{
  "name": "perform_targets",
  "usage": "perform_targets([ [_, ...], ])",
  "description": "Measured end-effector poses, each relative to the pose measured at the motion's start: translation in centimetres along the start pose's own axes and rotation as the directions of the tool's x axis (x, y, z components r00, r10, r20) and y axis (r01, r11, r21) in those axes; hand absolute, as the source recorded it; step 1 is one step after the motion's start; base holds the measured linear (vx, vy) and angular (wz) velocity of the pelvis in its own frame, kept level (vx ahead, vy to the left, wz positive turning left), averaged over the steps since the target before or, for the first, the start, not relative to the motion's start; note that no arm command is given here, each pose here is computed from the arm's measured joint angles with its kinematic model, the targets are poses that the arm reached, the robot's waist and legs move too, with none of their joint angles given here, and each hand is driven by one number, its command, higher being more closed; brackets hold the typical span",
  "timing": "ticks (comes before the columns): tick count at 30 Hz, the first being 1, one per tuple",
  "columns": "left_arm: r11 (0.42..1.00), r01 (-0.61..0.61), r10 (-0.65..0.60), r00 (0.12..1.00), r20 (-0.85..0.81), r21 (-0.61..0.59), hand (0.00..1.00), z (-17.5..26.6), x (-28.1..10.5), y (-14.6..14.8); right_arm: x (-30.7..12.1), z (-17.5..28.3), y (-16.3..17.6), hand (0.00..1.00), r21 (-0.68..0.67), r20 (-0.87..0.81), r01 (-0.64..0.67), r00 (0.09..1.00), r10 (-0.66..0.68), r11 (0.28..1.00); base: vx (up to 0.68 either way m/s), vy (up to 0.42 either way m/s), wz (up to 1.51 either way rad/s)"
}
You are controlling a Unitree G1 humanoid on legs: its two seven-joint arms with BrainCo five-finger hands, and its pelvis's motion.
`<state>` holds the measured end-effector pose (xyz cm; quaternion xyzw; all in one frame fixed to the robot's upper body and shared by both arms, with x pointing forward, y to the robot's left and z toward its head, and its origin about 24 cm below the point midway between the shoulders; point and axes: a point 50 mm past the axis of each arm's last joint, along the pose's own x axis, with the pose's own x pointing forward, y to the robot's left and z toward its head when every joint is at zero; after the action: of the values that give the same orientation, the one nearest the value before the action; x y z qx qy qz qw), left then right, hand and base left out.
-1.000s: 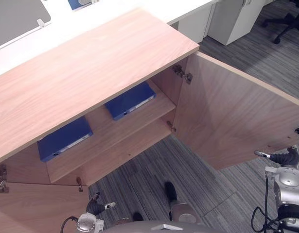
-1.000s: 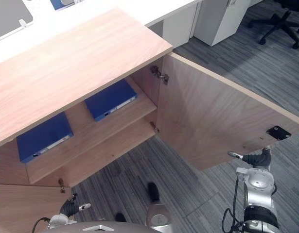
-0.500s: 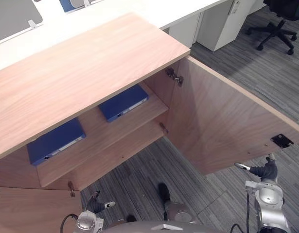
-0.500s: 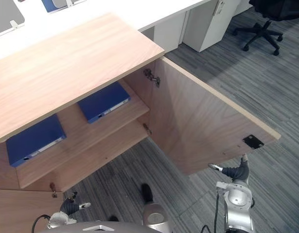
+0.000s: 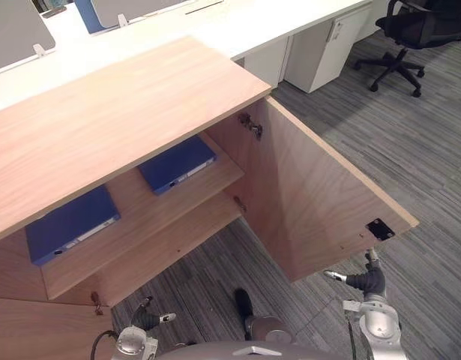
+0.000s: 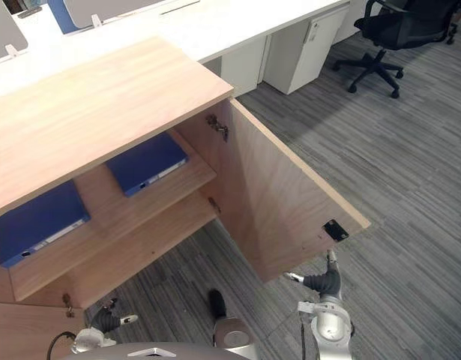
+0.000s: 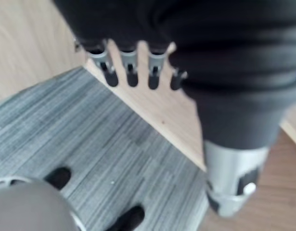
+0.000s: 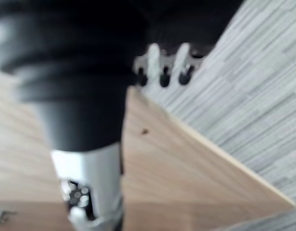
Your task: Walk over to the cabinet, pick up the folder, carry it to the office cabinet, place the folder inside the office cabinet, then close the office cabinet door
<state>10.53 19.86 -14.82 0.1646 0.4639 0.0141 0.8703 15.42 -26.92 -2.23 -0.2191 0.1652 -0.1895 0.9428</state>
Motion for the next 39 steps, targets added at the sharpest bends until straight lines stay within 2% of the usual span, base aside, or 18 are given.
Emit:
perform_targets([
  [7, 1.000, 0.019, -0.018, 1.000, -0.004, 0.023, 0.00, 0.2, 0.1, -0.6, -0.7, 0.3, 2.9, 0.00, -0.069, 0.026, -0.142, 0.989, 0.144, 0.987, -0.05, -0.001, -0.03],
  [11, 1.000, 0.018, -0.018, 1.000, -0.005, 0.023, 0.00, 0.1, 0.1, -0.6, -1.6, 2.2, 6.4, 0.00, -0.099, 0.119, -0.318, 0.937, 0.329, 0.943, -0.02, 0.002, 0.07],
  [14, 1.000, 0.019, -0.019, 1.000, -0.007, 0.021, 0.00, 0.1, 0.1, -0.7, -2.6, 2.7, 8.4, 0.00, -0.103, 0.147, -0.412, 0.894, 0.423, 0.906, 0.00, 0.038, 0.11],
  [15, 1.000, 0.017, -0.017, 1.000, -0.008, 0.021, 0.00, 0.1, 0.1, -0.6, -2.8, 2.8, 9.0, 0.00, -0.075, 0.147, -0.412, 0.896, 0.418, 0.908, 0.00, 0.060, 0.13],
  [17, 1.000, 0.012, -0.012, 1.000, -0.009, 0.019, 0.00, 0.0, 0.1, -0.5, -2.3, 2.8, 8.6, 0.00, -0.030, 0.137, -0.362, 0.922, 0.363, 0.932, 0.01, 0.057, 0.06],
  [19, 1.000, 0.007, -0.007, 1.000, -0.011, 0.016, 0.00, 0.0, 0.1, -0.4, -1.4, 1.7, 7.2, 0.00, 0.010, 0.080, -0.254, 0.964, 0.253, 0.967, 0.01, 0.073, 0.01],
  [21, 1.000, 0.001, -0.001, 1.000, -0.021, 0.011, 0.00, -0.1, 0.1, -0.3, -0.4, 0.3, 4.7, 0.00, 0.065, -0.005, -0.083, 0.996, 0.084, 0.994, 0.02, 0.096, -0.01],
  [24, 1.000, -0.009, 0.009, 0.999, -0.032, 0.002, 0.00, -0.4, 0.1, -0.1, 0.0, -1.4, 2.3, 0.00, 0.100, -0.099, 0.079, 0.993, -0.069, 0.992, 0.03, 0.082, -0.04],
  [26, 1.000, -0.015, 0.015, 0.999, -0.041, -0.006, 0.00, -0.6, 0.0, 0.0, 0.0, -2.1, 1.5, 0.00, 0.104, -0.143, 0.131, 0.983, -0.116, 0.986, 0.03, 0.070, -0.13],
  [32, 1.000, -0.018, 0.017, 0.999, -0.042, -0.016, 0.00, -0.6, 0.0, 0.1, -0.2, -3.8, 0.2, 0.00, 0.105, -0.225, 0.216, 0.956, -0.188, 0.971, 0.00, 0.042, -0.02],
  [39, 0.999, -0.025, 0.023, 0.999, -0.047, -0.036, 0.00, -0.7, 0.0, 0.2, -1.3, -7.5, 2.1, 0.00, 0.129, -0.418, 0.179, 0.902, -0.111, 0.975, -0.03, 0.025, 0.09],
])
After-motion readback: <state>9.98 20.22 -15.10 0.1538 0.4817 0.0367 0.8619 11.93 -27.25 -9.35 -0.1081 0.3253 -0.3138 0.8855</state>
